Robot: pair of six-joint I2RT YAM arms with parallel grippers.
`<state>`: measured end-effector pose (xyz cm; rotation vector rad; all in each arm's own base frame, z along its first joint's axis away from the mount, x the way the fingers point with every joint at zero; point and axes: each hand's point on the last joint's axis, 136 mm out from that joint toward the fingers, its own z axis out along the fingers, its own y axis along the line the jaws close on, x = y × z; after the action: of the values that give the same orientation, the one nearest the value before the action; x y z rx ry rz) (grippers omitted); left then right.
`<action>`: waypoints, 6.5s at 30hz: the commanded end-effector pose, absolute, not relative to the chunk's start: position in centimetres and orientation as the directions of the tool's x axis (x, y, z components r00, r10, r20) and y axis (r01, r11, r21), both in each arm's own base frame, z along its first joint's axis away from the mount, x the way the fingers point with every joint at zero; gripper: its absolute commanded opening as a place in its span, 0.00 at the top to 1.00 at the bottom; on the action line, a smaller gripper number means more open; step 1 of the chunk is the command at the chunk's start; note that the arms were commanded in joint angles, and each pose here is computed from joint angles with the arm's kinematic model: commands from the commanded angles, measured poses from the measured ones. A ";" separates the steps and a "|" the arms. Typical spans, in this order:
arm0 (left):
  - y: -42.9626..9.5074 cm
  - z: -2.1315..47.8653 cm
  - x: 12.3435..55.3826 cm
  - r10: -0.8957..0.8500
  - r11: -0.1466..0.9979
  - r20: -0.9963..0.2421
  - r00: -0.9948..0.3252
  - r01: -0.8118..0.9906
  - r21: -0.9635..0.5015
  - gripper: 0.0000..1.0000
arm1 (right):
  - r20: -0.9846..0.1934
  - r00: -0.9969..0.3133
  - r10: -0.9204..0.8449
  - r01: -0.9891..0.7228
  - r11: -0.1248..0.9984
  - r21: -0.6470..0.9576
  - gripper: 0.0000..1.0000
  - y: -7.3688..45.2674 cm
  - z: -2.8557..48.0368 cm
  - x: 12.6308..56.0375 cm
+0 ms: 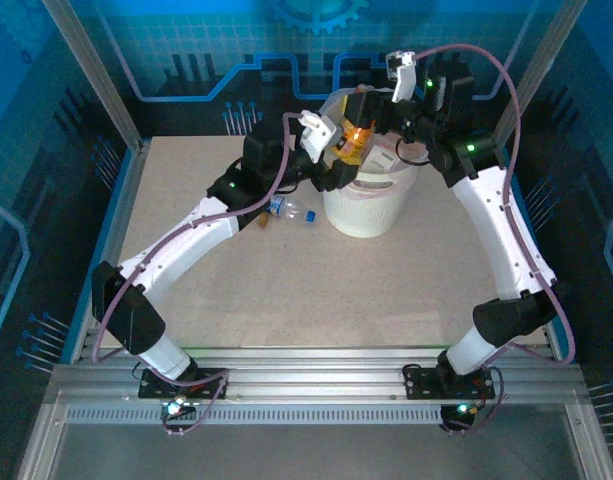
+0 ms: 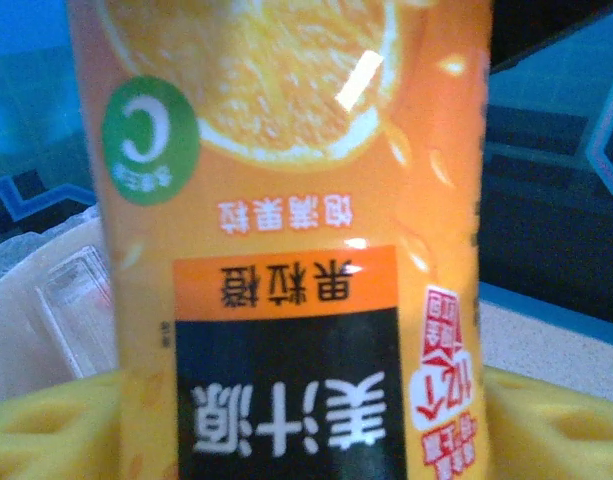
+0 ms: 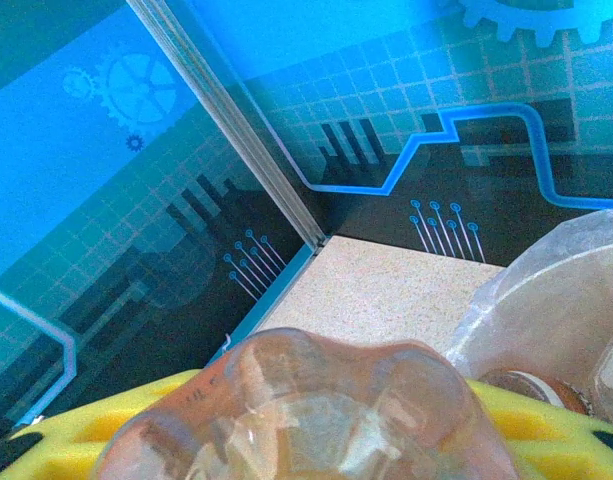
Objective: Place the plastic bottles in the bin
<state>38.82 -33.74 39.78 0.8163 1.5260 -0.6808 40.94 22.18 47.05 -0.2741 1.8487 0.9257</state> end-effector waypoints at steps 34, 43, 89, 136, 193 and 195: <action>-18.1 37.5 34.6 -0.196 0.914 -0.963 -0.187 0.322 -0.249 0.01 | -0.896 -0.420 0.141 -0.350 0.886 0.304 0.55 19.7 43.5 53.2; -17.1 36.3 34.5 -0.241 0.909 -0.944 -0.226 0.288 -0.301 0.01 | -0.834 -0.548 0.064 -0.359 0.882 0.303 0.49 21.9 38.0 52.7; -17.1 33.3 35.7 -0.251 0.910 -0.920 -0.302 0.251 -0.330 0.01 | -0.884 -0.460 -0.083 -0.292 0.954 0.062 0.02 20.3 37.8 54.9; -13.7 29.1 38.1 -0.350 0.906 -0.857 -0.378 0.096 -0.413 0.01 | -0.877 -0.480 -0.011 -0.424 0.878 0.221 0.53 21.0 39.3 53.9; -1.7 9.0 44.2 -0.844 0.523 -0.404 -0.352 -0.707 -0.476 0.01 | -0.844 -0.536 0.006 -0.316 0.926 0.207 0.00 17.4 41.6 44.1; -1.6 8.6 44.6 -0.848 0.518 -0.395 -0.354 -0.712 -0.474 0.01 | -0.846 -0.533 0.005 -0.314 0.927 0.204 0.00 17.3 41.6 43.7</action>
<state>43.36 -1.60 8.38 -1.2367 2.1717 -0.2486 44.59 17.17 40.29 -0.2281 2.1429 0.4061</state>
